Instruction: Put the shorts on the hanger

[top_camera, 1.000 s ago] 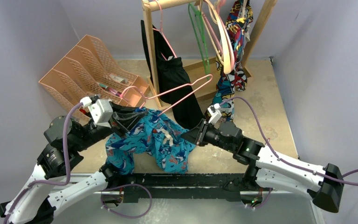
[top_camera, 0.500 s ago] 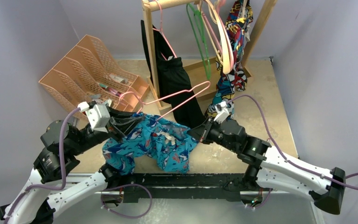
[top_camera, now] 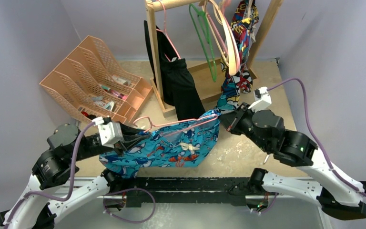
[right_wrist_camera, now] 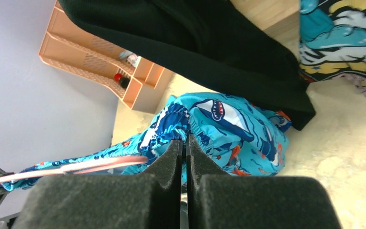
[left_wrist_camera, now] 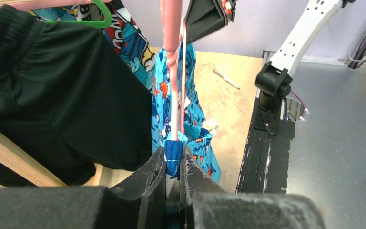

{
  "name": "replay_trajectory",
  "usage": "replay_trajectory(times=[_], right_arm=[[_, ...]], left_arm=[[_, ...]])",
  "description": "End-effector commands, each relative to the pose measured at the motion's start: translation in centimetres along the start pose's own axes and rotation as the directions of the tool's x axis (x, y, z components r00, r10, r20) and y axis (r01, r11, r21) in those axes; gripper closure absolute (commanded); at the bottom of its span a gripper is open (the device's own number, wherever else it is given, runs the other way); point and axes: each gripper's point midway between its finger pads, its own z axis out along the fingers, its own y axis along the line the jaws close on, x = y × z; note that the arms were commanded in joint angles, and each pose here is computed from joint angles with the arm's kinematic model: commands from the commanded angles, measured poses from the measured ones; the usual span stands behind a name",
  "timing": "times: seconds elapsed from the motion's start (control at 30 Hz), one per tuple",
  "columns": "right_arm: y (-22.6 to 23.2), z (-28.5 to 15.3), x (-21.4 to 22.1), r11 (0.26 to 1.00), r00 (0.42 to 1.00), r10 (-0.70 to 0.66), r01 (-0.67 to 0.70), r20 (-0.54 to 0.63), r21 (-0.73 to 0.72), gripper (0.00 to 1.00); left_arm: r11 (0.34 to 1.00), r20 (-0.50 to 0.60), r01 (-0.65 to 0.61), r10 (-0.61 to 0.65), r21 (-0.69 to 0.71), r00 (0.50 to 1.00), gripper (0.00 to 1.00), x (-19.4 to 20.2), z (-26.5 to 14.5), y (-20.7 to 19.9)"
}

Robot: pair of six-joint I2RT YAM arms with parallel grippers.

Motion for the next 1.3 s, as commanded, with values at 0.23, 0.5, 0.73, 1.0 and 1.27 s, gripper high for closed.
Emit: replay_trajectory(times=[0.23, 0.5, 0.73, 1.0, 1.27], right_arm=[[-1.9, -4.1, -4.1, 0.997, 0.993, -0.061, 0.056, 0.099, 0.051, 1.0], [6.1, -6.3, -2.2, 0.907, 0.98, -0.199, 0.182, -0.006, -0.38, 1.0], [7.8, -6.6, 0.9, 0.839, 0.929, -0.345, 0.241, -0.135, -0.487, 1.0], [6.4, -7.8, -2.6, 0.916, 0.965, -0.245, 0.198, -0.096, -0.349, 1.0], [9.7, -4.0, 1.8, 0.83, 0.916, -0.369, 0.248, -0.157, -0.5, 0.98]], left_arm=[[0.995, -0.144, -0.088, 0.094, 0.045, 0.985, 1.0, 2.7, 0.9, 0.5], [0.995, -0.177, -0.095, 0.098, 0.03, 0.979, 1.0, 3.4, 2.3, 1.5], [0.997, -0.198, -0.075, 0.073, -0.005, 0.978, 1.0, 4.1, 2.4, 2.0], [0.996, -0.233, -0.09, 0.081, -0.029, 0.969, 1.0, 4.8, 2.4, 2.6], [0.987, -0.182, -0.06, 0.087, 0.151, 0.979, 1.0, 4.1, 4.2, 0.1]])
